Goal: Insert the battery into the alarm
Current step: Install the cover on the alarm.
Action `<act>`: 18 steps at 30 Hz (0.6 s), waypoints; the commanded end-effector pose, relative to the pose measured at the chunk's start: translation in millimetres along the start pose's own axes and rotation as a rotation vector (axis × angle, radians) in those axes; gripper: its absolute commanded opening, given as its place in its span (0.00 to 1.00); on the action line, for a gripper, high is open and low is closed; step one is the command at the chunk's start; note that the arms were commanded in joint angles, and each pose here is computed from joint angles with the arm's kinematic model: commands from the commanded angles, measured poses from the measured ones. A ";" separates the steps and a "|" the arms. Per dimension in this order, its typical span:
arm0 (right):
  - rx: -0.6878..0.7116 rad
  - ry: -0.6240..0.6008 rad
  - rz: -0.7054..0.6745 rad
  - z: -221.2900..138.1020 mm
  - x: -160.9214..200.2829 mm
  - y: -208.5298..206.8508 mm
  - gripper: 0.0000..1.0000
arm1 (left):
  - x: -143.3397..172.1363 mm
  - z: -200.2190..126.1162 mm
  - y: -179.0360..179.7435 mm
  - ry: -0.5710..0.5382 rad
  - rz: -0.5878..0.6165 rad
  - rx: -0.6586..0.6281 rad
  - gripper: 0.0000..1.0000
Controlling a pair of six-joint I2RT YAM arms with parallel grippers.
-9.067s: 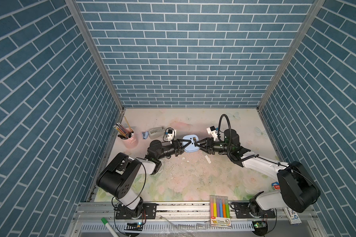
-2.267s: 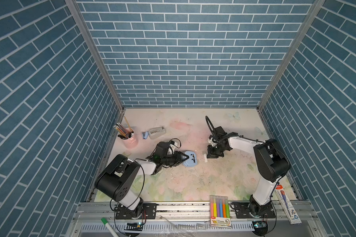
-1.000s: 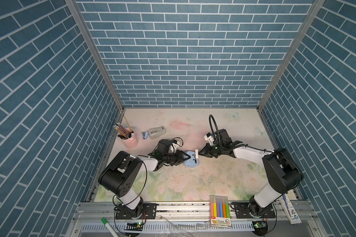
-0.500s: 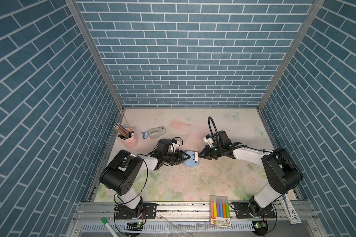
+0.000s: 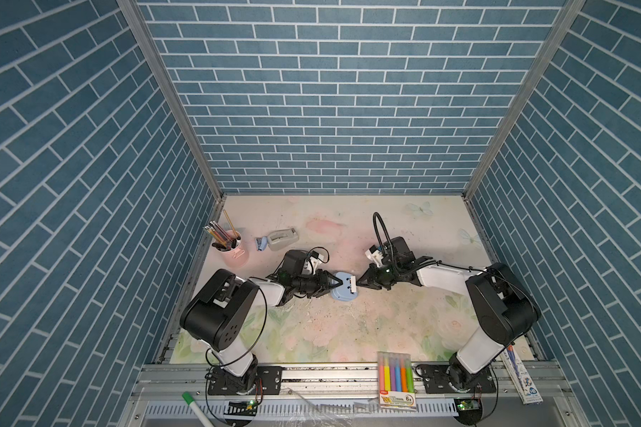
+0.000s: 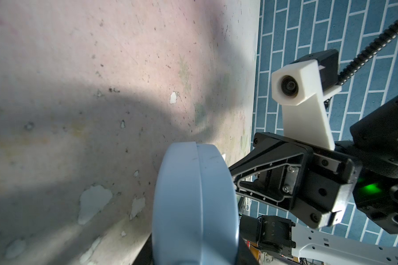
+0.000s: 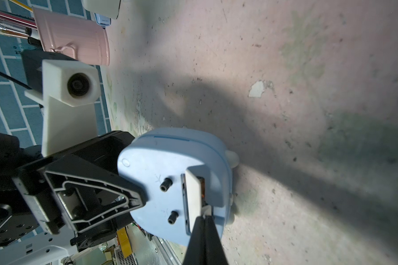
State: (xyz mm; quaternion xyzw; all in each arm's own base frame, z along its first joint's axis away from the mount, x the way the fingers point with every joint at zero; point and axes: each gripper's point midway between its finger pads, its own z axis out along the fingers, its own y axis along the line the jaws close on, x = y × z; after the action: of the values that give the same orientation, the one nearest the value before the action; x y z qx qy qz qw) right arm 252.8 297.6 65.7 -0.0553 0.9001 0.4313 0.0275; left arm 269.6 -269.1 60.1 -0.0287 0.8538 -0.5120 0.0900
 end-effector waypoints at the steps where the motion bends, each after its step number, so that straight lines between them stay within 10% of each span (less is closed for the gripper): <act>1: 0.001 0.031 0.042 4.9 5.4 -3.1 0.00 | 13.4 2.6 36.8 0.026 -0.070 -0.121 0.00; 18: -0.018 0.049 0.028 8.4 4.6 0.9 0.00 | 13.1 4.0 37.6 0.030 -0.071 -0.117 0.00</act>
State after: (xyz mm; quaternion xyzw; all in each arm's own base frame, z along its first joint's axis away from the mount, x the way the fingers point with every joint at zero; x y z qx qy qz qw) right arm 248.1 300.1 62.8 -0.0579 0.8972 0.4376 0.0118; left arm 269.6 -269.1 59.5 -0.0284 0.8529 -0.5139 0.0872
